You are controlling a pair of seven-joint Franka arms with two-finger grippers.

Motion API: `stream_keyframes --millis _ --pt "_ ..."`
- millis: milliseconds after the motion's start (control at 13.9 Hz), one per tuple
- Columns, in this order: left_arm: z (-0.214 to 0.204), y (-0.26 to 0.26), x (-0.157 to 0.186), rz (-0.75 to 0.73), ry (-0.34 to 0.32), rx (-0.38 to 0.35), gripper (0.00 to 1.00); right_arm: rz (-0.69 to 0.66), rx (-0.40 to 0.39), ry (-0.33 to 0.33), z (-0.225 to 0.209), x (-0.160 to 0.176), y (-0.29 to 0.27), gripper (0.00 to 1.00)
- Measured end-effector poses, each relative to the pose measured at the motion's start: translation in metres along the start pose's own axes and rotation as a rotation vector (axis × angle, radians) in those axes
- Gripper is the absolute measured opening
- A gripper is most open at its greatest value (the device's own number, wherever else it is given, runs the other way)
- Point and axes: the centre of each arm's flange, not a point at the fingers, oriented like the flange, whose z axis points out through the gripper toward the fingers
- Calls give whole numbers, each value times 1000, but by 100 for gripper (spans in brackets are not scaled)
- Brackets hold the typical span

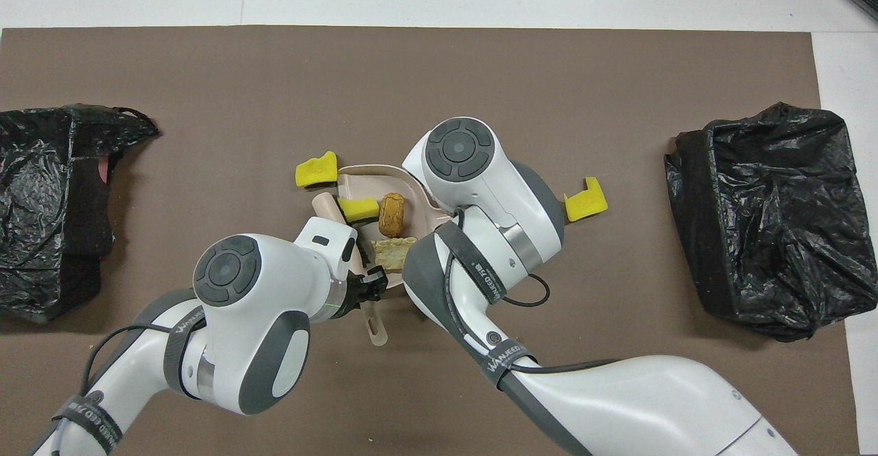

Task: Sweep and dump trash in bin
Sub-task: 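Sweep the remaining pieces into the dustpan with the left gripper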

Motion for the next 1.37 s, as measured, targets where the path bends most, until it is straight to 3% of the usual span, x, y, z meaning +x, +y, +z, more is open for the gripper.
stream_keyframes --millis 360,792,1007,1367 --pt "-43 -36 43 184 -97 66 27 0 0 0 0 0 0 31" --pt "-83 -82 96 282 -31 79 27 0 0 0 0 0 0 31" --pt "-70 -100 122 320 7 122 27 1 1 0 0 -1 0 31" --pt "-25 -102 138 538 -50 145 27 19 10 -5 2 -3 0 31"
